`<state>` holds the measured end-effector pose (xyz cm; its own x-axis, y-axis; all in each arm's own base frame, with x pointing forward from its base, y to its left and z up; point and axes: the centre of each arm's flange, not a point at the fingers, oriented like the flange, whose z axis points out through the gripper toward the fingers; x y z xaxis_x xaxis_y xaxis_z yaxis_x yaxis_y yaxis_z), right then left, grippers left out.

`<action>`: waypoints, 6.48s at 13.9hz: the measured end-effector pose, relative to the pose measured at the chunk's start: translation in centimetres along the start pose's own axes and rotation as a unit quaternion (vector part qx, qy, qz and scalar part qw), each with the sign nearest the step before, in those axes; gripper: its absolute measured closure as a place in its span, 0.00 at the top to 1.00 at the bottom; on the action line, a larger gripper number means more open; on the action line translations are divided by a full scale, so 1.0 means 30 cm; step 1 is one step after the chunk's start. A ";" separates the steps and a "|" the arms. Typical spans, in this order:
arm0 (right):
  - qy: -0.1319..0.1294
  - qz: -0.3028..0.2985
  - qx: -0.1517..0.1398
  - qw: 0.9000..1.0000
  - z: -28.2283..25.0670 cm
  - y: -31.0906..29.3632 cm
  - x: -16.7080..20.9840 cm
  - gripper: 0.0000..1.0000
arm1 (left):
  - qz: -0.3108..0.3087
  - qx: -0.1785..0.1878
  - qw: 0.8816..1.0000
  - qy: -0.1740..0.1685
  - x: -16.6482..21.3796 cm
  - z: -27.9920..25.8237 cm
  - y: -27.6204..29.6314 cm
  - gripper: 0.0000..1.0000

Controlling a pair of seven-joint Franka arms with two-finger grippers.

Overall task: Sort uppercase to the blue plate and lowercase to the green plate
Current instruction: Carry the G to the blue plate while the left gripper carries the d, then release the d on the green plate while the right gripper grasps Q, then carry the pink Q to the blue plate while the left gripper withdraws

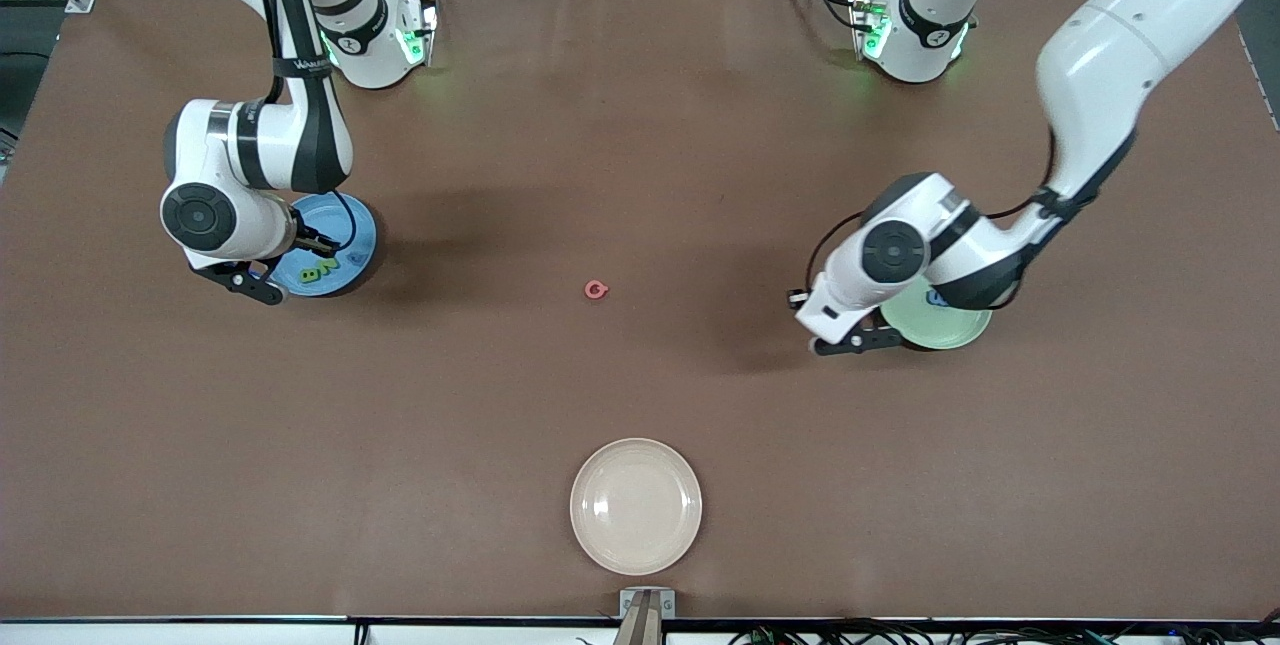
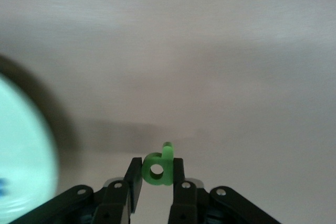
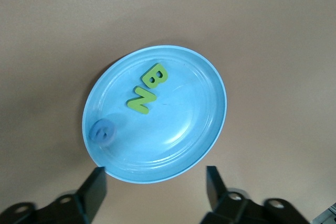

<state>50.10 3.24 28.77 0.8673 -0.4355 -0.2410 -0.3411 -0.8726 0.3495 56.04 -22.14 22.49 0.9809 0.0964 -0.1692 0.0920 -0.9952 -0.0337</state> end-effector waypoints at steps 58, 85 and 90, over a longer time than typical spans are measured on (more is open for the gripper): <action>0.034 0.269 0.182 0.945 0.047 -1.204 -0.466 0.37 | 0.062 -0.027 0.995 0.073 -0.096 -1.066 -0.878 1.00; -0.014 -0.021 0.055 0.998 -0.011 0.111 -0.019 0.83 | 0.065 -0.006 0.989 0.134 -0.125 -1.322 -0.883 1.00; 0.001 -0.028 0.057 0.998 -0.051 0.091 -0.008 1.00 | 0.068 -0.005 0.989 0.134 -0.125 -1.323 -0.872 1.00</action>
<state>49.51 1.30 31.18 0.8873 -0.3844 -0.2549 -0.3303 -0.9153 0.2306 56.76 2.83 63.10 0.9943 -0.0458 0.0961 -0.0442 -0.9988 -0.0189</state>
